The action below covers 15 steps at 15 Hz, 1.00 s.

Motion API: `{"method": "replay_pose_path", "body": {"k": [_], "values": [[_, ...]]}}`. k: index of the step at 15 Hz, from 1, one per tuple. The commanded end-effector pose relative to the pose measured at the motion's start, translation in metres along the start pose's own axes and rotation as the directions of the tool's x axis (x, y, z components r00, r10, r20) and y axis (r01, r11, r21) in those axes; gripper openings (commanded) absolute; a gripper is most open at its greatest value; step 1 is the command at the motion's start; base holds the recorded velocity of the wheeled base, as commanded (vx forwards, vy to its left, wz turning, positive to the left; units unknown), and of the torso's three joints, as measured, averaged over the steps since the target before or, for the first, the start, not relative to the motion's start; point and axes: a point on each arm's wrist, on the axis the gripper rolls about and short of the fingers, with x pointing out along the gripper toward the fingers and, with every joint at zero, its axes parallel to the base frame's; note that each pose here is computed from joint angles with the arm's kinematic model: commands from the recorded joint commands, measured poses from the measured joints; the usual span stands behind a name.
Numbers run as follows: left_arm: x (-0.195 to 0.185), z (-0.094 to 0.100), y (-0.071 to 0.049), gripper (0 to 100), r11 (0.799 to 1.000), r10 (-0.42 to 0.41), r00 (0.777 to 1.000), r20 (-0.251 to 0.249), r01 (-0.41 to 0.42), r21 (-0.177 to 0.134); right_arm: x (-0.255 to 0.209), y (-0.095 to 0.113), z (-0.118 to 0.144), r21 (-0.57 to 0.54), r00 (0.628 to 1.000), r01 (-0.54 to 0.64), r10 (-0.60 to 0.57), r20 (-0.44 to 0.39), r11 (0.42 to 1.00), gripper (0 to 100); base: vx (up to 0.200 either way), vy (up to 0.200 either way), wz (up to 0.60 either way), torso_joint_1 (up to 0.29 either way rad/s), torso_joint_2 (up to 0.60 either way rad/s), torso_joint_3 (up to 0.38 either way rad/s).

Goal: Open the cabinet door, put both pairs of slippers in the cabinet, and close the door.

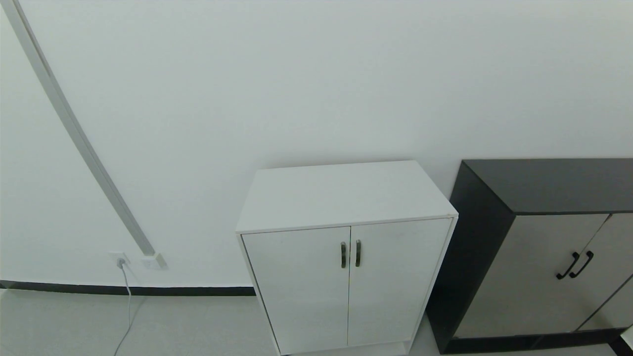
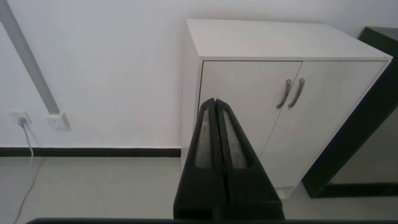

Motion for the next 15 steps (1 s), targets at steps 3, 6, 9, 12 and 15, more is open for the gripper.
{"method": "replay_pose_path", "body": {"k": [3, 6, 9, 12, 15], "values": [[0.000, 0.000, 0.000, 0, 1.000, 0.000, 1.000, -0.001, 0.000, -0.001, -0.009, 0.002, -0.004, 0.010, 0.991, 0.072, -0.073, 0.114, 0.997, 0, 0.000, 0.000, 0.00, 0.000, 0.00, 0.000], [0.000, 0.000, 0.000, 0, 1.000, 0.000, 1.000, 0.001, 0.000, -0.001, -0.012, 0.002, -0.005, 0.018, 0.981, 0.097, -0.099, 0.167, 0.995, 0, 0.000, 0.000, 0.00, 0.000, 0.00, 0.000], [0.000, 0.000, 0.000, 0, 1.000, 0.000, 1.000, 0.001, 0.000, -0.001, -0.016, 0.004, -0.007, 0.026, 0.968, 0.118, -0.121, 0.219, 0.993, 0, 0.000, 0.000, 0.00, 0.000, 0.00, 0.000], [0.000, 0.000, 0.000, 0, 1.000, 0.000, 1.000, 0.001, 0.000, -0.001, -0.016, 0.004, -0.007, 0.047, 0.967, 0.123, -0.130, 0.219, 0.991, 0, 0.000, 0.000, 0.00, 0.000, 0.00, 0.000], [0.000, 0.000, 0.000, 0, 1.000, 0.000, 1.000, 0.001, 0.000, -0.001, -0.016, 0.003, -0.007, 0.118, 0.960, 0.145, -0.169, 0.224, 0.982, 0, 0.000, 0.000, 0.00, 0.000, 0.00, 0.000]]}}
